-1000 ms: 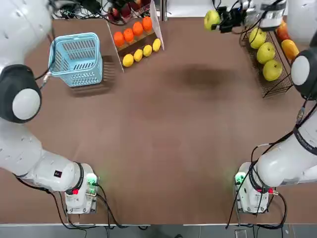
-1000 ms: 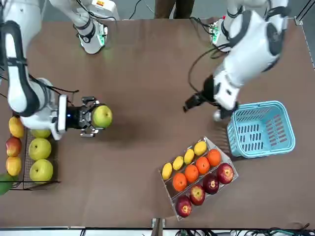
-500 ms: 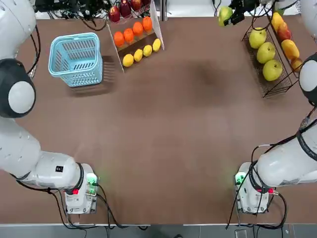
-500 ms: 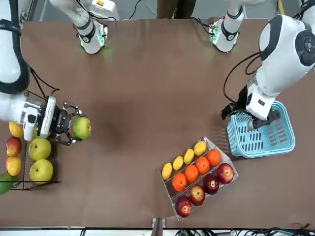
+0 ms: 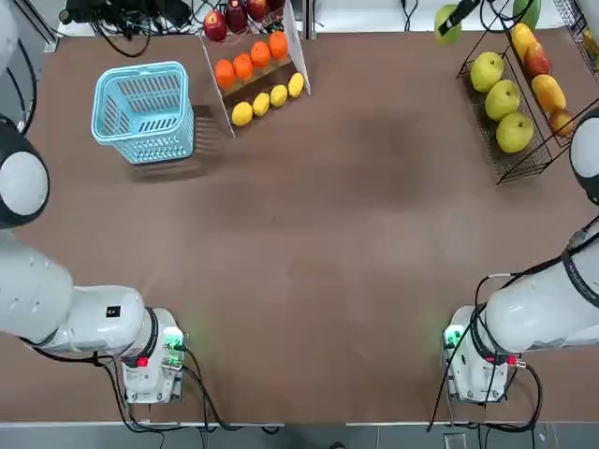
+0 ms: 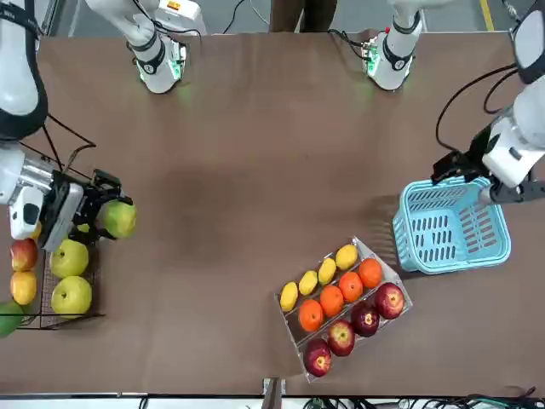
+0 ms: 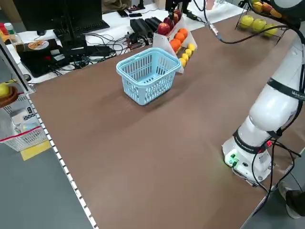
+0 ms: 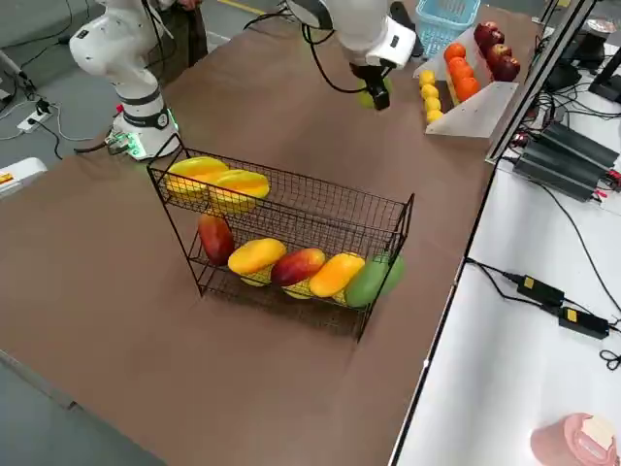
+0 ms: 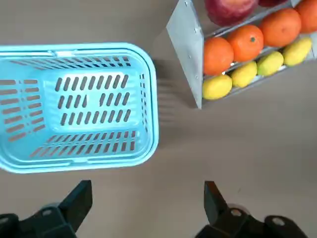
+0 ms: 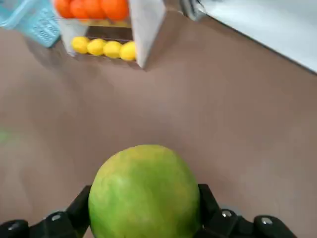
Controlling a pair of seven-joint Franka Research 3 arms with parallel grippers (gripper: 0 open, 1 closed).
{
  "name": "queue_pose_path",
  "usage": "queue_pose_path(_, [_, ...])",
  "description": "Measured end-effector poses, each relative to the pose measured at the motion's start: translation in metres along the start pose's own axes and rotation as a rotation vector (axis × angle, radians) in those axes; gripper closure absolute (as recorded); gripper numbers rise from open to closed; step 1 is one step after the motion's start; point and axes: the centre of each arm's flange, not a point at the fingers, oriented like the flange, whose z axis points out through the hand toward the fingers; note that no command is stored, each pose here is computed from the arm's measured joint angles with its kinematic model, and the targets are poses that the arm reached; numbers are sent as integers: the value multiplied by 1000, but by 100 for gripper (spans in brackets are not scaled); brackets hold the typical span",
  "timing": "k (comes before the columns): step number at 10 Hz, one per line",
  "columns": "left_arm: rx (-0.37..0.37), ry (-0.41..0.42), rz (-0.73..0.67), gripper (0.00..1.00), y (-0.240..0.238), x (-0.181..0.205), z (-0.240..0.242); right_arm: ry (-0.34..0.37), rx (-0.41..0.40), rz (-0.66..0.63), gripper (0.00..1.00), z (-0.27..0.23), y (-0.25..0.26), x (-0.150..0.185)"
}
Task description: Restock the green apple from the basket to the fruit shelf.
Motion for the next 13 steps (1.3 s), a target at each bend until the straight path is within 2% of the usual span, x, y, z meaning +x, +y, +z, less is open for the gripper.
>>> queue_pose_path(2, [5, 38, 27, 0, -1, -5, -29, -97, -65, 138, 12, -35, -5, -3])
queue_pose_path(4, [52, 77, 37, 0, -2, -7, -47, -217, -167, 157, 12, -83, -15, -8])
queue_pose_path(6, [68, 91, 39, 0, -2, -8, -54, -288, -255, 143, 12, -126, -12, -21])
queue_pose_path(10, [71, 61, 38, 0, -2, -12, -56, -395, -435, -51, 12, -211, -2, -44])
queue_pose_path(13, [71, 60, 37, 0, -2, -12, -56, -484, -521, -251, 12, -228, 16, -40])
